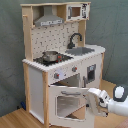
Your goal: Play with the kitchen
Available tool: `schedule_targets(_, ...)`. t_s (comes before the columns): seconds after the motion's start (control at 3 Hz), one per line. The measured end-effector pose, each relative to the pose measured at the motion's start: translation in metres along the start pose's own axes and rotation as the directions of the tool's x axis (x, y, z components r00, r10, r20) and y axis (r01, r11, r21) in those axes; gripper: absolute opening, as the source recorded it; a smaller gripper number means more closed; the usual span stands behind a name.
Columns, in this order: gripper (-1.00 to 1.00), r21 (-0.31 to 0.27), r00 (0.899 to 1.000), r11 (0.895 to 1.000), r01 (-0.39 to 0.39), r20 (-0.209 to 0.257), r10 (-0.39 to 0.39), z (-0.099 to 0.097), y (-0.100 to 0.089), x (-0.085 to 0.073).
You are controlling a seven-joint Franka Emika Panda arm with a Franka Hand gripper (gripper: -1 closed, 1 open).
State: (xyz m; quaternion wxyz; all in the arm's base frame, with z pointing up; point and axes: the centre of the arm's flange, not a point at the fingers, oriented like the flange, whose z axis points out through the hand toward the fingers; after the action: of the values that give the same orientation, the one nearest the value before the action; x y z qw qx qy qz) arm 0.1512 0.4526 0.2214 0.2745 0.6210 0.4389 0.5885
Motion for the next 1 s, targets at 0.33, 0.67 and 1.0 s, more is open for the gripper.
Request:
schedule_targets(0.33, 1.00, -0.052, 0.994, 0.999, -0.004, 0.113, 0.010, 0.028, 0.022, -0.049)
schedule_targets(0.67, 1.00, -0.067, 0.982, 0.998, 0.002, 0.189, 0.011, 0.059, 0.035, -0.069)
schedule_targets(1.0, 1.00, -0.066, 0.970, 0.998, 0.015, 0.245, 0.001, 0.085, 0.046, -0.081)
